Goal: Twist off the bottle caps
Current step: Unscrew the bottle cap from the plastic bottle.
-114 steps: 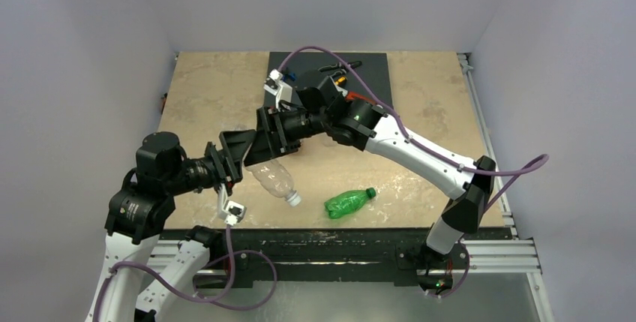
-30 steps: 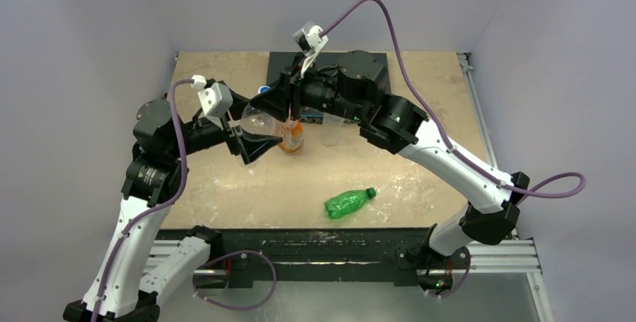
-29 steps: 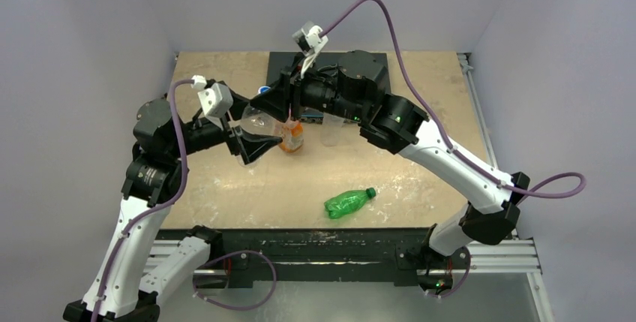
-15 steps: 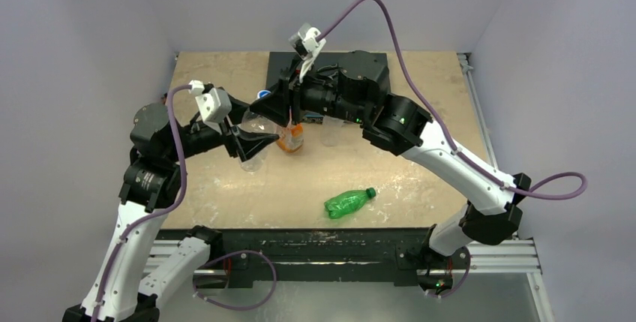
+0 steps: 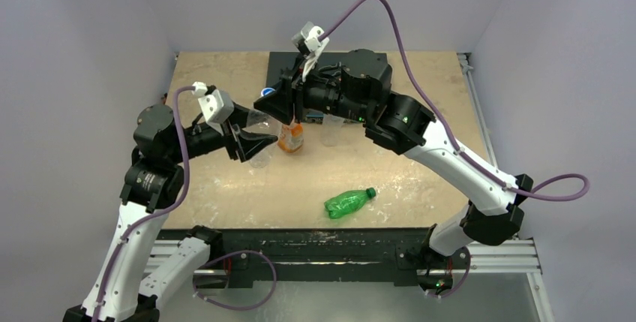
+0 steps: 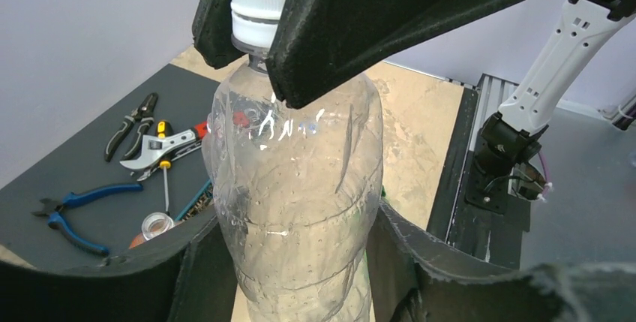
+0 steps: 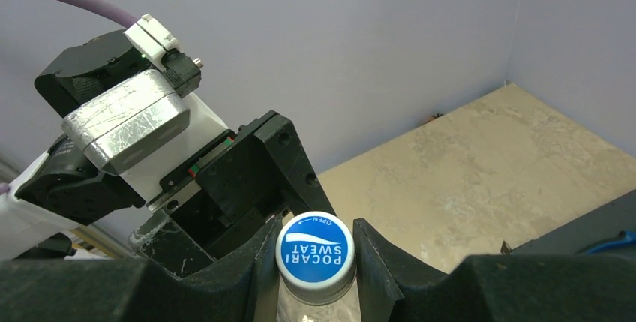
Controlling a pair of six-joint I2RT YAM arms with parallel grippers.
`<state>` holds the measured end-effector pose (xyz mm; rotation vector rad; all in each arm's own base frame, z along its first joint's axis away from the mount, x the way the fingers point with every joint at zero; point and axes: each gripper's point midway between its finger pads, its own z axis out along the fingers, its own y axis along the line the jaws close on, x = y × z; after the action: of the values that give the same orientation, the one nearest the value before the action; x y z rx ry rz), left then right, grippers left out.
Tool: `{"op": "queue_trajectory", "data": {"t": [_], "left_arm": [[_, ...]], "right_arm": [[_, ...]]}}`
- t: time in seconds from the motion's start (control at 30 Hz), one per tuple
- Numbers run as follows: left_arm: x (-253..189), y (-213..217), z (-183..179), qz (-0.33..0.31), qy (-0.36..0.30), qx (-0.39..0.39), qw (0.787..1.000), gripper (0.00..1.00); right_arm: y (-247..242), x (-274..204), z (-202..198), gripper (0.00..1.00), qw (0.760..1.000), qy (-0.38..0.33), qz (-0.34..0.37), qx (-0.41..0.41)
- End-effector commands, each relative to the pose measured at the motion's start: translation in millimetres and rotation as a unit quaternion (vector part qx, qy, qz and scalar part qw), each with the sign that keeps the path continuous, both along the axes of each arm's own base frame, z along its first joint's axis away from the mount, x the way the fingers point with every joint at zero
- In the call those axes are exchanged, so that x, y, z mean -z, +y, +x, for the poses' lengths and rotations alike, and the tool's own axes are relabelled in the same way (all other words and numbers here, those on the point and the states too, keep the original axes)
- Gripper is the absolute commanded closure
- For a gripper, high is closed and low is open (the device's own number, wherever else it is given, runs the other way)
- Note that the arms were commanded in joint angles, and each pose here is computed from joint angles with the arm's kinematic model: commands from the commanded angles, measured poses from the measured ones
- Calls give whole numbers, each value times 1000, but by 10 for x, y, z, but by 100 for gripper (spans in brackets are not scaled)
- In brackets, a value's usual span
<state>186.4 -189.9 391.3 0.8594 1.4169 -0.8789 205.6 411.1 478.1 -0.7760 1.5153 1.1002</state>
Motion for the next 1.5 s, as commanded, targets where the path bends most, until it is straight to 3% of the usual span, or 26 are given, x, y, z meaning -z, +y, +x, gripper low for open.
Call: {"op": "queue_trajectory", "data": {"t": [0.0, 0.07, 0.13, 0.3, 0.4, 0.53, 1.1, 1.47], "left_arm": [[1, -37, -66, -5, 7, 22, 1000, 53], [26, -55, -62, -6, 18, 27, 999, 57], [24, -66, -65, -12, 24, 29, 999, 57], [-87, -32, -8, -26, 2, 6, 1000, 63], [-117, 10, 86, -31, -6, -23, 999, 71], [-190, 88, 205, -42, -21, -65, 997, 71], [-160, 140, 341, -55, -3, -102, 993, 72], [-157, 124, 309, -56, 0, -94, 994, 73]], "right_arm": [[-192, -463, 58, 82, 997, -50, 48, 31], [-187, -496, 57, 74, 997, -49, 55, 31], [-195, -538, 72, 51, 996, -45, 66, 38], [-248, -636, 198, 31, 991, -26, 105, 81], [-248, -641, 326, 37, 987, -6, 113, 114], [-194, -562, 468, 39, 985, 14, 97, 144], [114, -476, 285, 40, 993, 10, 95, 74], [117, -453, 282, 68, 992, 6, 97, 75]]}}
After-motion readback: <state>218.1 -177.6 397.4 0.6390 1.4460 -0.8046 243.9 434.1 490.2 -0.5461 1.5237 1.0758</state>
